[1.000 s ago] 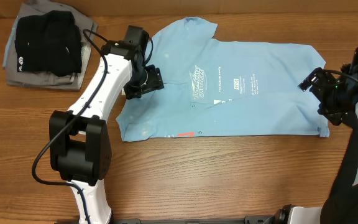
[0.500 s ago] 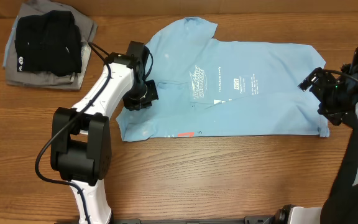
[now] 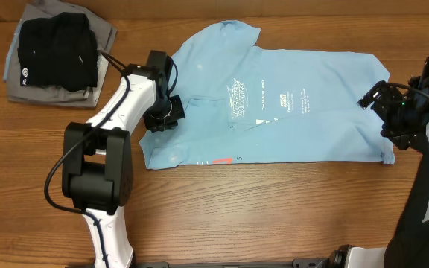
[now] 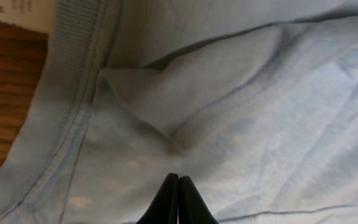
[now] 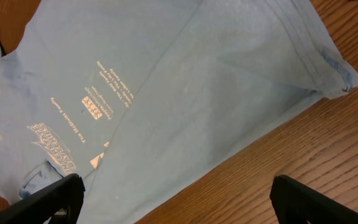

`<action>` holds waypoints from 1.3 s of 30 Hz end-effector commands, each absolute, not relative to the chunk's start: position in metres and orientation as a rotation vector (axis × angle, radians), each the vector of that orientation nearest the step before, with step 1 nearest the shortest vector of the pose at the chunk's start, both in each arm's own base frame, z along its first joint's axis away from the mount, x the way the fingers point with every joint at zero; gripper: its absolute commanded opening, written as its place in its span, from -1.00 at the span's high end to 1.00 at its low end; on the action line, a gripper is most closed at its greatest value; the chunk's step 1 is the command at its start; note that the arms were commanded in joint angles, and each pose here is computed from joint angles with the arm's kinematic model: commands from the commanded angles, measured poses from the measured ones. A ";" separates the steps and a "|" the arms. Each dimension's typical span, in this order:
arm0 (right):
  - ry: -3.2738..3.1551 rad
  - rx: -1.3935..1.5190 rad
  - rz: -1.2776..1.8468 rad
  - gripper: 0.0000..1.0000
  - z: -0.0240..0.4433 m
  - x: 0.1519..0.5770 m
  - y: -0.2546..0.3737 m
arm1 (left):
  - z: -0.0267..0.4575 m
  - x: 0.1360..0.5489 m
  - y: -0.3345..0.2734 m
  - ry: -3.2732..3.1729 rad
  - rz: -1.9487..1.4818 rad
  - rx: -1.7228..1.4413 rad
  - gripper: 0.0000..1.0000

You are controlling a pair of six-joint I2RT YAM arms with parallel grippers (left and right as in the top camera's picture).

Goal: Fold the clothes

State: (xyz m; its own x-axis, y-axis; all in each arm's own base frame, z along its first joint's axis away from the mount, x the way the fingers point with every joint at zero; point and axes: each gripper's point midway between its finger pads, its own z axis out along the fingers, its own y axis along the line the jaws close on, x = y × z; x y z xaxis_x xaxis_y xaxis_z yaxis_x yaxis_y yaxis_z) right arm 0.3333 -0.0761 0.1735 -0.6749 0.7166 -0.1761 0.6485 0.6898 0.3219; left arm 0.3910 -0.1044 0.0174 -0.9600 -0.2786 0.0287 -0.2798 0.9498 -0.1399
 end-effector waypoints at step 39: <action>2.624 1.074 0.302 -1.00 0.172 0.332 -0.078 | 0.142 0.490 -0.054 -3.431 0.331 0.422 0.32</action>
